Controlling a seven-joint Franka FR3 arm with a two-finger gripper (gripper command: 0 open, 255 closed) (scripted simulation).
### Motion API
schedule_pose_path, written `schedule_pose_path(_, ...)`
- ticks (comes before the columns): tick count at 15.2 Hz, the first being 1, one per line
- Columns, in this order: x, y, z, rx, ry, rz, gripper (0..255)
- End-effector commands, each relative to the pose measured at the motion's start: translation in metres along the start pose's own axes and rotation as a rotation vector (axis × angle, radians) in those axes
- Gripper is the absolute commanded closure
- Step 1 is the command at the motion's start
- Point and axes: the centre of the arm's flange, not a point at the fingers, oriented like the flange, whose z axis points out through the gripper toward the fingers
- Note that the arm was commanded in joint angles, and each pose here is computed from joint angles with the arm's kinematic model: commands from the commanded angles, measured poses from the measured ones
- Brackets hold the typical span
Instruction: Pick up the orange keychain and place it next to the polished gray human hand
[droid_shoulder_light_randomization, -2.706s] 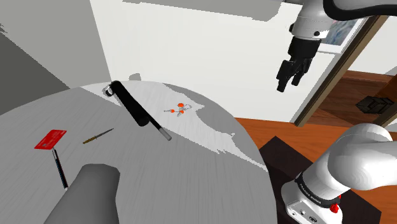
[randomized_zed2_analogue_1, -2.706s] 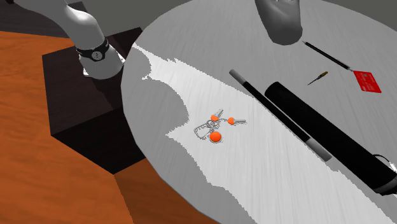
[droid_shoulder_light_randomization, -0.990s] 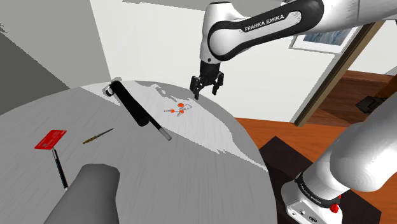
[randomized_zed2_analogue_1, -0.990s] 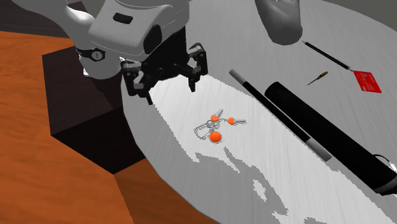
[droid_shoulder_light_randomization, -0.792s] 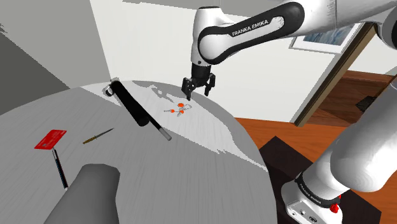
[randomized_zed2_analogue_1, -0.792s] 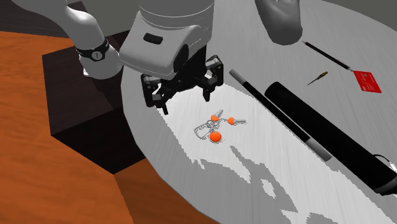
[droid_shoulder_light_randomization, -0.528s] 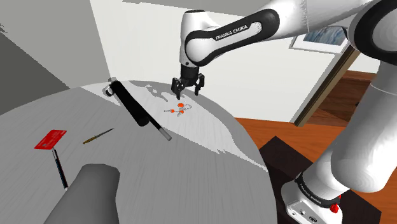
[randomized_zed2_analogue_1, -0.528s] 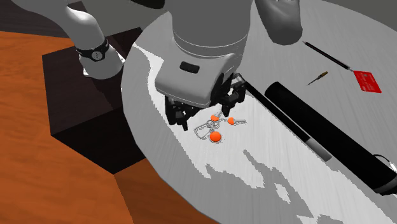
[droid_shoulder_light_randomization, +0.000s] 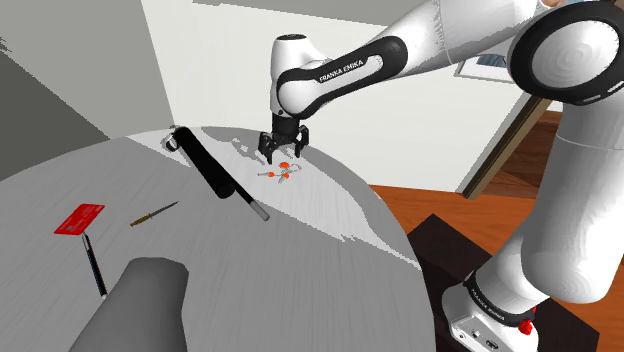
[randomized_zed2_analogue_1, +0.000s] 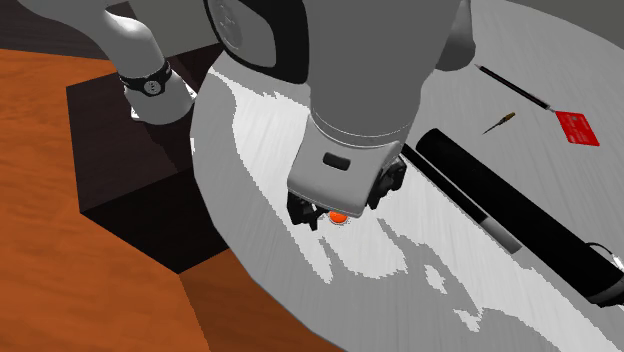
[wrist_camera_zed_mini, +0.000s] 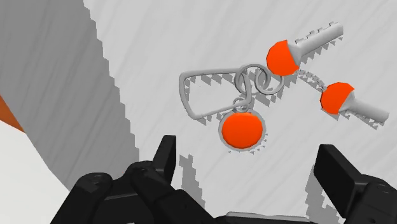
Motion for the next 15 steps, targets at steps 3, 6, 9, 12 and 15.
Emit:
schedule_pose_path(3,-0.0001,0.0008,0.013,0.0,0.0,0.0,0)
schedule_pose_path(6,-0.0001,0.0008,0.013,0.0,0.0,0.0,0)
schedule_pose_path(9,-0.0001,0.0008,0.0129,0.0,0.0,0.0,0)
schedule_pose_path(12,-0.0003,0.0009,0.013,0.0,0.0,0.0,255)
schedule_pose_path(15,0.0002,0.0029,0.0125,0.0,0.0,0.0,255)
